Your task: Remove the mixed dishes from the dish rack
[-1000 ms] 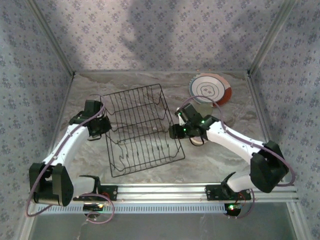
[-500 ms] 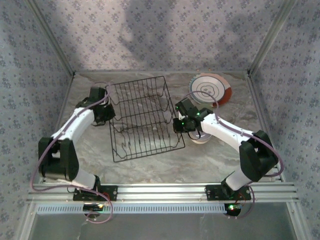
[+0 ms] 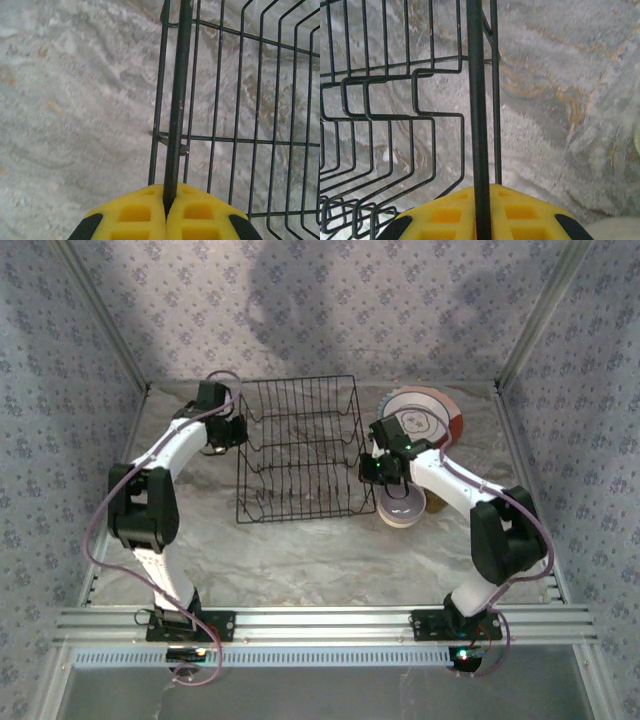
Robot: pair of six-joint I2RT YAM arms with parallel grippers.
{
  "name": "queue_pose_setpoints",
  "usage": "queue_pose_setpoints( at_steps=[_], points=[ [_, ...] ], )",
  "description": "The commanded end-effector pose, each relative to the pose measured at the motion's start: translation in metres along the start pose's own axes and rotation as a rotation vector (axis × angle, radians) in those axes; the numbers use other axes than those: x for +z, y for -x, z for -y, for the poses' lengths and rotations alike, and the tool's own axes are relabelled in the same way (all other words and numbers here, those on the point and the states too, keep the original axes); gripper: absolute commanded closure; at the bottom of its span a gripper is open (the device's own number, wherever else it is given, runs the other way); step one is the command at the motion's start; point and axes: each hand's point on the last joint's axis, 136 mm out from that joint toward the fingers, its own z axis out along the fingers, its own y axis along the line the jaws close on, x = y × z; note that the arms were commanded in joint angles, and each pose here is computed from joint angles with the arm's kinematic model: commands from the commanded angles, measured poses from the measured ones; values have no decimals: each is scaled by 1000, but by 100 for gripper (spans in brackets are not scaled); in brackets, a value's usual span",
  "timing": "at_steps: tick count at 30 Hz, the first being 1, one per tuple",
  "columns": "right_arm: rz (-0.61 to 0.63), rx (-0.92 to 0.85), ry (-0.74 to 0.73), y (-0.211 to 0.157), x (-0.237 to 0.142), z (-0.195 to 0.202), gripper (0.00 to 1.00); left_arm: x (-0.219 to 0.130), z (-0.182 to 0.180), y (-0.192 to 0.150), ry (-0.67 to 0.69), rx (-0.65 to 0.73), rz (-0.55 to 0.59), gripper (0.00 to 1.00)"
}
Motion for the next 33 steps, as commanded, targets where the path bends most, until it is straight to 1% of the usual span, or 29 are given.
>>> queue_pose_setpoints(
  at_steps=[1, 7, 11, 13, 15, 16, 18, 20, 21, 23, 24, 25, 28, 30, 33],
  points=[
    [60, -8, 135, 31, -5, -32, 86, 6, 32, 24, -114, -8, 43, 100],
    [77, 33, 134, 53, 0, -19, 86, 19, 46, 38, -176, -12, 37, 100],
    [87, 35, 160, 63, -3, -25, 85, 22, 45, 44, -183, -23, 44, 100],
    [98, 33, 166, 67, -6, -28, 83, 18, 46, 47, -192, -30, 52, 95],
    [112, 32, 174, 70, -11, -31, 81, 12, 46, 50, -199, -32, 71, 87],
    [115, 33, 178, 71, -13, -33, 78, 8, 46, 52, -199, -31, 79, 80],
    [126, 32, 185, 73, -19, -36, 69, 2, 44, 55, -199, -29, 89, 67],
    [140, 30, 188, 75, -26, -38, 57, -8, 44, 60, -206, -24, 111, 50],
    [149, 27, 186, 76, -30, -38, 52, -14, 44, 63, -209, -21, 123, 44],
    [165, 23, 184, 77, -39, -39, 42, -28, 47, 70, -223, -13, 143, 28],
    [169, 20, 188, 77, -43, -40, 38, -36, 49, 74, -227, -11, 157, 17],
    [177, 16, 191, 78, -49, -42, 34, -47, 50, 78, -233, -7, 179, 1],
    [232, 0, 186, 84, -74, -45, 20, -84, 54, 92, -242, -4, 255, 1],
    [268, -18, 194, 87, -97, -49, 0, -112, 59, 96, -248, 12, 303, 1],
    [322, -61, 202, 87, -137, -56, 0, -159, 65, 94, -265, 25, 374, 1]
  ],
)
